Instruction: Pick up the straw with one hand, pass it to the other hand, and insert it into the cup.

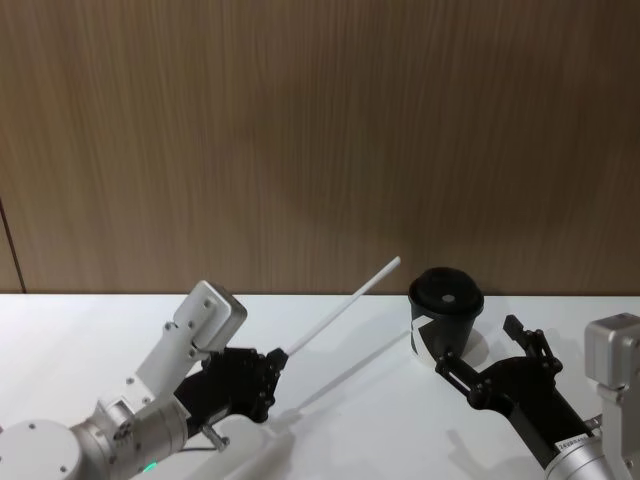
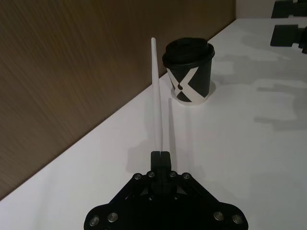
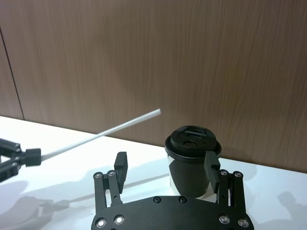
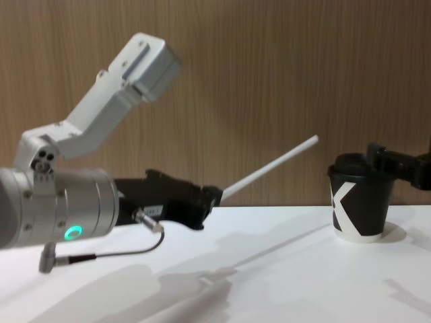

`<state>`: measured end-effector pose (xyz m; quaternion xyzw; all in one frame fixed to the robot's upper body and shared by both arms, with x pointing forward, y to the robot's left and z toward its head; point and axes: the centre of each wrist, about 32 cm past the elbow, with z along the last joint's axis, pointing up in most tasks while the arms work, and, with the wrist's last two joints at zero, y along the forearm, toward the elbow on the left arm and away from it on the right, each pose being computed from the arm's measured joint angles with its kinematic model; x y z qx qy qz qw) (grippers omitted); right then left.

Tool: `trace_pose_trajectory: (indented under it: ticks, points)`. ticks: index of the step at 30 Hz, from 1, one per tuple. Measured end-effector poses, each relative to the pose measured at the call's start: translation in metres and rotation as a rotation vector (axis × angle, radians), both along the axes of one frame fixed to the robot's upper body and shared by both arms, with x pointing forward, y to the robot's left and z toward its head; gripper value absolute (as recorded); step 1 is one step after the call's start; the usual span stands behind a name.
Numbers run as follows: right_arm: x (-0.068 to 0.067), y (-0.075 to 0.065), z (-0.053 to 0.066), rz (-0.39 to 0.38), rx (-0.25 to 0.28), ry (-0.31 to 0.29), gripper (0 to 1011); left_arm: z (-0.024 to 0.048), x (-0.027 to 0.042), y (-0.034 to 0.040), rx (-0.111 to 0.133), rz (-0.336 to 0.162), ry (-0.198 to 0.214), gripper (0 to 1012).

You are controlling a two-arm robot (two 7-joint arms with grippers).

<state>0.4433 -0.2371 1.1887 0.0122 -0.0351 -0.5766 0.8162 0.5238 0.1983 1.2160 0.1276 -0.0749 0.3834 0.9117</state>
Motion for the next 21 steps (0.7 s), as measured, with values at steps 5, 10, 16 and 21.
trace_pose_trajectory:
  ticks: [5, 10, 16, 21]
  points:
    - [0.0, 0.0, 0.0, 0.0, 0.0, 0.0, 1001, 0.007, 0.0079, 0.0002, -0.002, -0.03, -0.049, 0]
    - [0.0, 0.0, 0.0, 0.0, 0.0, 0.0, 1001, 0.0116, 0.0129, 0.0, 0.001, -0.056, -0.083, 0]
    - [0.0, 0.0, 0.0, 0.0, 0.0, 0.0, 1001, 0.0147, 0.0172, -0.0015, -0.001, -0.082, -0.105, 0]
    - [0.0, 0.0, 0.0, 0.0, 0.0, 0.0, 1001, 0.0166, 0.021, -0.0058, -0.009, -0.112, -0.121, 0]
